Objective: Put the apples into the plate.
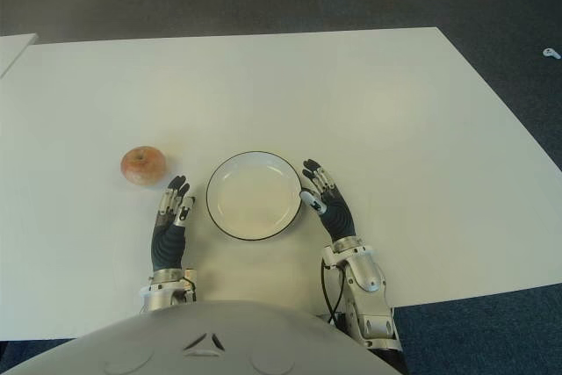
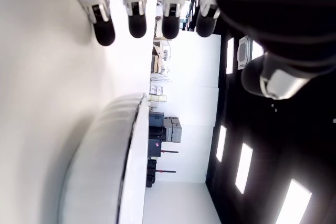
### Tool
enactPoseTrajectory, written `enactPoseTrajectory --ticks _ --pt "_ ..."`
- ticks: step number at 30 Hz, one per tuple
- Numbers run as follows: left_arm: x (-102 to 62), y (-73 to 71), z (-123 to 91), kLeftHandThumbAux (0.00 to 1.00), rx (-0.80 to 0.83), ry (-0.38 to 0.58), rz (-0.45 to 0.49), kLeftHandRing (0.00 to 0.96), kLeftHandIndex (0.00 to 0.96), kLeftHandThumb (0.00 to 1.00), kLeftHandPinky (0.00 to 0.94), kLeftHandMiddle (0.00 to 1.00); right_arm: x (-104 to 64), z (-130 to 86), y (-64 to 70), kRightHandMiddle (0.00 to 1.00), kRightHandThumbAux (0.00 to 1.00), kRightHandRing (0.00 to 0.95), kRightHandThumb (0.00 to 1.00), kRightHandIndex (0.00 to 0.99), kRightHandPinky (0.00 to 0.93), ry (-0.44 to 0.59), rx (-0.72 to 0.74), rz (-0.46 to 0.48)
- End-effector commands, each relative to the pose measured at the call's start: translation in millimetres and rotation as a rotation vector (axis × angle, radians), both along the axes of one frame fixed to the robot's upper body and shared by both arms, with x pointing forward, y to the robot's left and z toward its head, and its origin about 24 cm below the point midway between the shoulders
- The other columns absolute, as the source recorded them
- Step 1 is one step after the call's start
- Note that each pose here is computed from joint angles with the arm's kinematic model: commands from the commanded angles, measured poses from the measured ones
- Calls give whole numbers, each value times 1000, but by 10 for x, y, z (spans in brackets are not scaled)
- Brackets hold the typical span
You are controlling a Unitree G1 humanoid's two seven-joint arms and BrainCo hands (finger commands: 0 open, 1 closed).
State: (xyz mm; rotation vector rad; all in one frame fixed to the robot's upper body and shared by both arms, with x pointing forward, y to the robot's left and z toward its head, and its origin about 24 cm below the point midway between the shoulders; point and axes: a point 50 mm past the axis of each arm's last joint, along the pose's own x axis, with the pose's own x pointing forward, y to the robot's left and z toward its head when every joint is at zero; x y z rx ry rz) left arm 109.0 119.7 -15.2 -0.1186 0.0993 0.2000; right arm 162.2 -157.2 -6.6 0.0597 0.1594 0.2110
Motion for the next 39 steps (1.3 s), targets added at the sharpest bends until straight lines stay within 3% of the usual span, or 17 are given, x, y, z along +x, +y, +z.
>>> enactPoseTrajectory --ticks 1,11,17,22,28,39 --pt "34 30 12 367 -25 -1 15 0 17 81 1 0 -57 -169 28 0 476 0 59 0 0 93 -13 -6" --pt "95 197 381 425 131 -83 6 0 9 84 4 0 -27 -204 82 0 458 0 74 0 0 74 13 -21" --pt "173 380 720 469 288 -136 16 0 1 100 19 0 -23 -228 108 0 455 0 82 0 0 73 17 -38" --pt "272 547 983 478 719 -155 -7 12 0 134 82 0 -28 -253 119 0 460 0 88 0 0 75 39 -33" --pt "305 626 1048 463 986 -128 -9 44 0 187 123 5 -33 -277 123 0 465 0 93 0 0 78 51 -29" --pt "384 637 1104 449 1241 -162 -30 28 0 236 48 20 -37 -292 123 0 469 0 97 0 0 73 40 -27"
